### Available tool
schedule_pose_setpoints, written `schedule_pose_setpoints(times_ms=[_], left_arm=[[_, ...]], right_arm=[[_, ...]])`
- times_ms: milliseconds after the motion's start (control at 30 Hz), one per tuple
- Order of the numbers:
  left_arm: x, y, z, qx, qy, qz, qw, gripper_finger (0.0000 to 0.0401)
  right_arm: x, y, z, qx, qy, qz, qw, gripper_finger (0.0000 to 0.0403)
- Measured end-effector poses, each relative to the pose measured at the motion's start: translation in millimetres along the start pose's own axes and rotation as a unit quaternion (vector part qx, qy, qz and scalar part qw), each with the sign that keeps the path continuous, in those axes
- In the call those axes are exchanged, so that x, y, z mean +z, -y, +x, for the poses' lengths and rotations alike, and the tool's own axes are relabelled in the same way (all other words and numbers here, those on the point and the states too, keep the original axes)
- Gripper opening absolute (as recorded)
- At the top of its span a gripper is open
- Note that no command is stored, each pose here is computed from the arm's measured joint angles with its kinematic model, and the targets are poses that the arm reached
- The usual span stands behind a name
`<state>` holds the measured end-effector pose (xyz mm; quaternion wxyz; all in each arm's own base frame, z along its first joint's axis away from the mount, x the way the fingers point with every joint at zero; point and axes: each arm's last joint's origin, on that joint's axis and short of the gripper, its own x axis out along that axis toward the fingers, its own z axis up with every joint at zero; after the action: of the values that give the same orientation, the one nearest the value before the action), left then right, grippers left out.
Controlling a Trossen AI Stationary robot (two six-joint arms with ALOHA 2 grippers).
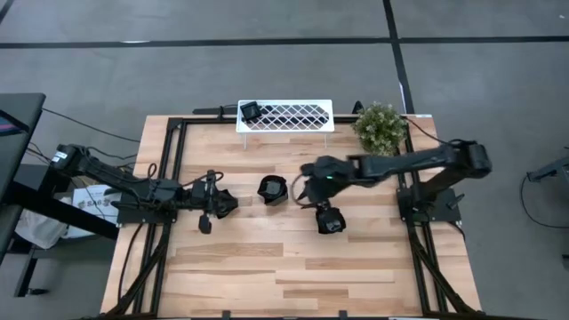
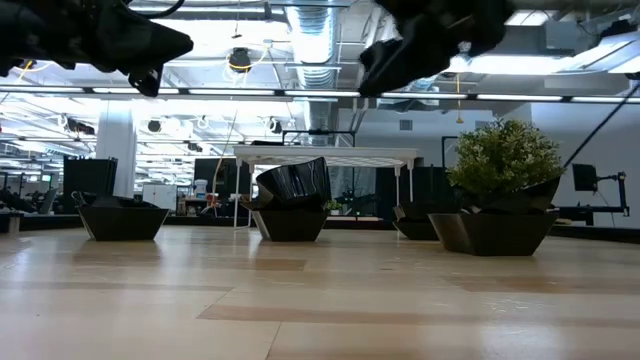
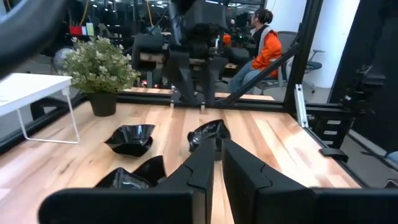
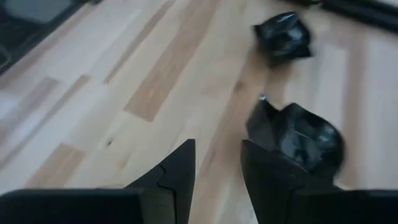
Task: Pick & Place Mini shaped plates
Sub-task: Put the black leaf shaped plate on the shelf
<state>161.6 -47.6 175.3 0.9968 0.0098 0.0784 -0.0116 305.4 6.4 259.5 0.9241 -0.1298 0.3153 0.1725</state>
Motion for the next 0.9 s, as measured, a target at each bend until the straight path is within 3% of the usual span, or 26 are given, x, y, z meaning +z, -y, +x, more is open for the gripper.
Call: schedule_pose_setpoints(times_ms=[167,333,500,700,900], left_arm=[[0,-3,1,0.010,0.002,0.003,1.000,0.0033],[1,-4,1,0.011,0.002,0.003,1.000,0.0033],[0,-4,1,0.011,0.001,0.003,1.000,0.0033],[-3,-4,0,0.011,-0.002,0.003,1.000,0.0033],[-3,-4,0,0.011,-0.003,0.003,1.000,0.0033]], right_arm=[[17,25,27,0.031,-0.068,-0.040,0.996,0.0123],[38,42,38,0.040,-0.084,-0.071,0.993,0.0123],[35,57,52,0.036,-0.094,-0.077,0.992,0.0123],[28,94,53,-0.025,-0.059,0.019,0.998,0.0120],[8,130,37,-0.073,-0.053,0.142,0.986,0.0119]])
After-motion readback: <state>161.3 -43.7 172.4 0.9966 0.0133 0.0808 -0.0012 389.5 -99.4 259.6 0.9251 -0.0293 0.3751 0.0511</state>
